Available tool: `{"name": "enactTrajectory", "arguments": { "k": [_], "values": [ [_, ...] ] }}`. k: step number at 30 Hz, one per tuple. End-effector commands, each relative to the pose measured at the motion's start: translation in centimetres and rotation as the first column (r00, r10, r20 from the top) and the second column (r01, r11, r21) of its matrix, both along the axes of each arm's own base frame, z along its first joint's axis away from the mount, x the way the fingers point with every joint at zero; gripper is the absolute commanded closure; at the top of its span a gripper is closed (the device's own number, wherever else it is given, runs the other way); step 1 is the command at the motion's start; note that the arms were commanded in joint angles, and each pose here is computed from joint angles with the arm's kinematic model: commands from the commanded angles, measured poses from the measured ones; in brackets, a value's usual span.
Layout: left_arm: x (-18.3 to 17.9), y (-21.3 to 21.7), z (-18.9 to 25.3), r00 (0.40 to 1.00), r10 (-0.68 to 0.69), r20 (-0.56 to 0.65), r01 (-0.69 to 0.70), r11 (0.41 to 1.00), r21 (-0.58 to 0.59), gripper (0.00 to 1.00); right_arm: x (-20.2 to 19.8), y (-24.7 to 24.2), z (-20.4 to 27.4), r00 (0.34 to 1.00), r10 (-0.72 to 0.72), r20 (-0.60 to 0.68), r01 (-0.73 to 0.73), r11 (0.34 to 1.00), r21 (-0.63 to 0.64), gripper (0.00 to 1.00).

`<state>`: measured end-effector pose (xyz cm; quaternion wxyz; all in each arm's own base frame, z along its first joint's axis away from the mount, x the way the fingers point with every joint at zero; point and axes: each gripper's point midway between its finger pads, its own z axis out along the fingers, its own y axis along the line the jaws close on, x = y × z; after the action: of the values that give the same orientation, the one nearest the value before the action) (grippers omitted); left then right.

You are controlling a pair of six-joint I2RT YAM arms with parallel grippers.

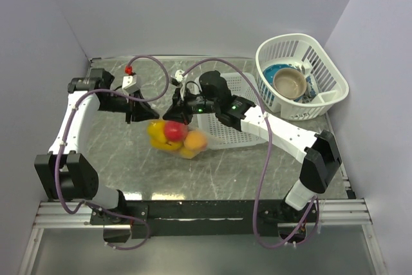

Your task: Open the zip-top bag and remove the fake food

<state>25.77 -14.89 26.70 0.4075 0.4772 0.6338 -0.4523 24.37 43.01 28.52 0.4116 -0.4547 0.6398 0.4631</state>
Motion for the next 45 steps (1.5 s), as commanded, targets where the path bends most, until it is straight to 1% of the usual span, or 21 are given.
{"name": "enactTrajectory", "arguments": {
  "k": [1, 2, 3, 6, 7, 9, 10, 11, 13, 18, 21, 29, 31, 39, 45],
  "values": [
    [-0.9, -0.3, 0.4, 1.000, -0.018, 0.023, 0.019, 0.999, -0.031, 0.97, -0.8, -0.6, 4.0, 0.998, 0.003, 0.066, -0.008, 0.997, 0.082, 1.00],
    [-0.8, -0.4, 0.6, 0.999, -0.021, 0.032, 0.022, 0.999, -0.033, 0.99, -0.8, -0.4, 3.6, 0.998, 0.004, 0.057, -0.009, 0.997, 0.077, 1.00],
    [-0.9, -0.4, 0.8, 0.999, -0.022, 0.040, 0.024, 0.999, -0.037, 0.99, -0.7, -0.4, 3.6, 0.998, -0.004, 0.056, -0.001, 0.997, 0.077, 1.00],
    [-0.8, -0.3, 1.2, 0.998, -0.021, 0.061, 0.022, 0.999, -0.025, 0.99, -0.1, -0.4, 3.6, 0.997, -0.039, 0.069, 0.034, 0.997, 0.076, 0.76],
    [-0.7, -0.3, 1.3, 0.998, -0.020, 0.065, 0.021, 1.000, -0.022, 0.99, 0.1, -0.5, 3.6, 0.995, -0.050, 0.085, 0.044, 0.996, 0.074, 0.65],
    [-0.6, -0.2, 1.2, 0.998, -0.019, 0.061, 0.020, 1.000, -0.018, 0.99, 0.5, -0.8, 4.3, 0.989, -0.092, 0.115, 0.083, 0.993, 0.082, 0.54],
    [-0.7, -0.2, 1.0, 0.998, -0.019, 0.054, 0.020, 1.000, -0.018, 0.99, 0.5, -0.9, 4.4, 0.987, -0.103, 0.122, 0.093, 0.992, 0.084, 0.53],
    [-0.7, -0.3, 1.0, 0.998, -0.021, 0.056, 0.022, 1.000, -0.020, 0.99, 0.8, -0.7, 5.4, 0.978, -0.114, 0.175, 0.096, 0.990, 0.107, 0.53],
    [-0.7, -0.3, 0.9, 0.999, -0.020, 0.049, 0.021, 1.000, -0.022, 0.99, 1.0, -0.3, 6.1, 0.970, -0.130, 0.205, 0.107, 0.987, 0.118, 0.53],
    [-0.7, -0.3, 1.0, 0.999, -0.019, 0.047, 0.020, 1.000, -0.016, 0.99, 1.3, 0.9, 6.2, 0.970, -0.122, 0.211, 0.094, 0.986, 0.135, 0.56],
    [-0.7, -0.3, 0.9, 0.999, -0.018, 0.045, 0.018, 1.000, -0.012, 0.99, 1.4, 1.7, 6.0, 0.972, -0.110, 0.206, 0.083, 0.987, 0.135, 0.59],
    [-0.8, -0.2, 0.7, 0.999, -0.017, 0.037, 0.018, 1.000, -0.009, 0.99, 1.7, 2.8, 6.0, 0.976, -0.087, 0.202, 0.061, 0.990, 0.131, 0.61],
    [-0.8, -0.3, 0.8, 0.999, -0.017, 0.038, 0.018, 1.000, -0.014, 0.99, 1.8, 3.1, 6.1, 0.977, -0.078, 0.197, 0.051, 0.989, 0.136, 0.63],
    [-0.6, -0.2, 0.9, 0.999, -0.015, 0.035, 0.016, 1.000, -0.010, 0.99, 0.7, 3.5, 5.5, 0.984, -0.037, 0.175, 0.015, 0.991, 0.130, 0.65],
    [-0.3, -0.3, 0.9, 1.000, -0.015, 0.022, 0.016, 1.000, -0.020, 0.99, 0.3, 3.6, 5.0, 0.987, -0.014, 0.160, -0.004, 0.993, 0.117, 0.68]
  ]
}}
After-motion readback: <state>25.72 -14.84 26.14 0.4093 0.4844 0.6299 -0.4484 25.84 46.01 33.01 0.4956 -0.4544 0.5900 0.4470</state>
